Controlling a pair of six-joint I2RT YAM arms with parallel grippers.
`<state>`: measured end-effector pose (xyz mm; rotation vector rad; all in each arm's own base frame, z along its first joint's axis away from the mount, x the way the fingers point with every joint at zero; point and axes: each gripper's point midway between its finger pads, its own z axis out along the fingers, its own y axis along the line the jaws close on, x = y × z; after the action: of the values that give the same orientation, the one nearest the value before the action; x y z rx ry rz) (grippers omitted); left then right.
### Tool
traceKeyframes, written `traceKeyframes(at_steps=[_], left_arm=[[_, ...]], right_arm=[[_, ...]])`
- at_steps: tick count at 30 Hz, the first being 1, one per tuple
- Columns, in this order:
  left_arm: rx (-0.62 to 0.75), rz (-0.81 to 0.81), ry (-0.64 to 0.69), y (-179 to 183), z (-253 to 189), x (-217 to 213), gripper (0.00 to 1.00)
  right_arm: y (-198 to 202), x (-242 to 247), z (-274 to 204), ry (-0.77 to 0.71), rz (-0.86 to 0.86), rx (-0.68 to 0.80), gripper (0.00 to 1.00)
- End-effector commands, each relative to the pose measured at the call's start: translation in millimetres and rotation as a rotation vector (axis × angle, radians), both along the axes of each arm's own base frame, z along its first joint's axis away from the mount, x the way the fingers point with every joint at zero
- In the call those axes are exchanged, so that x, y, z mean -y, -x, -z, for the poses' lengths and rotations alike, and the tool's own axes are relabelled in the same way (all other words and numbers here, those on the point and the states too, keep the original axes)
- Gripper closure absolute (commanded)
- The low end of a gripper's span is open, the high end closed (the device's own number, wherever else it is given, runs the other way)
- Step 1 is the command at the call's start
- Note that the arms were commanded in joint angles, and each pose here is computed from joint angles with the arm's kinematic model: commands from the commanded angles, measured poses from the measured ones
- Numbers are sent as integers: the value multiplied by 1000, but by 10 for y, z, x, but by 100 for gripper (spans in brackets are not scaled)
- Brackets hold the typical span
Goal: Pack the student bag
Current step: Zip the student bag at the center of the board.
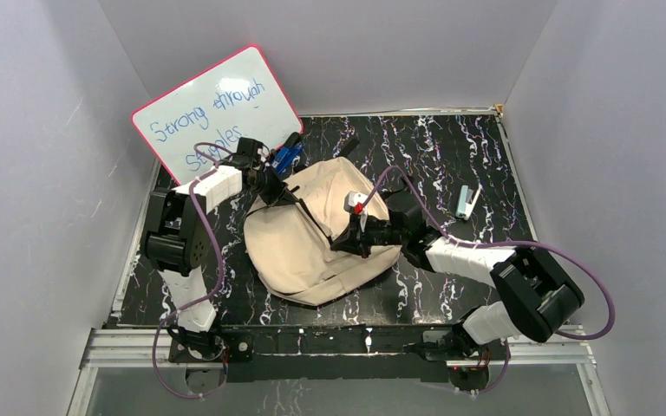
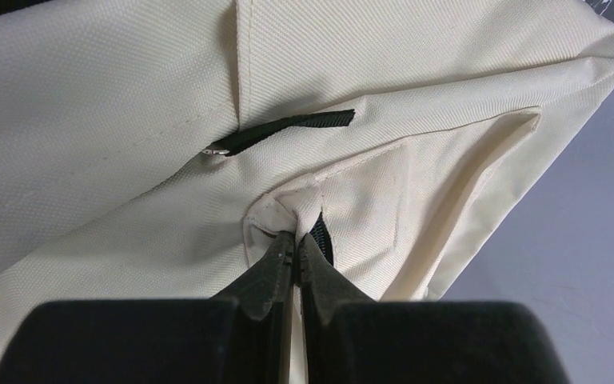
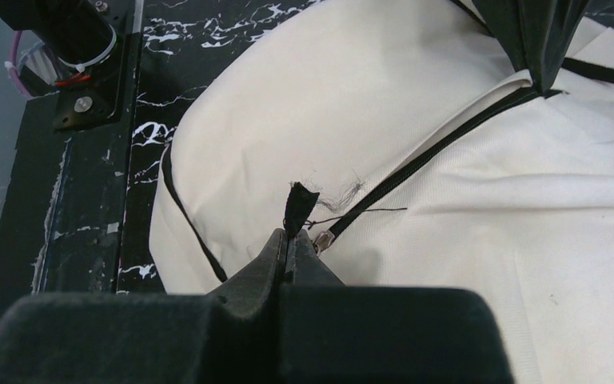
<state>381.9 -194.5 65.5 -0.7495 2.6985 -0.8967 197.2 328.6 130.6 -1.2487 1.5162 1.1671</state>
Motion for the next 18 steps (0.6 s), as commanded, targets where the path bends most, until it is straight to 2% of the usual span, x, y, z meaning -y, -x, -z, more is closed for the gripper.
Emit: traceKeyframes(at_steps=[1, 12, 18], left_arm=[[127, -75, -96, -420, -43, -258, 100], [145, -89, -112, -537, -63, -326, 100], [182, -48, -70, -573, -149, -240, 100]], right_arm=[[301, 87, 83, 42, -61, -81, 100], [471, 258, 321, 127, 15, -192, 100], [338, 254, 302, 147, 81, -177, 100]])
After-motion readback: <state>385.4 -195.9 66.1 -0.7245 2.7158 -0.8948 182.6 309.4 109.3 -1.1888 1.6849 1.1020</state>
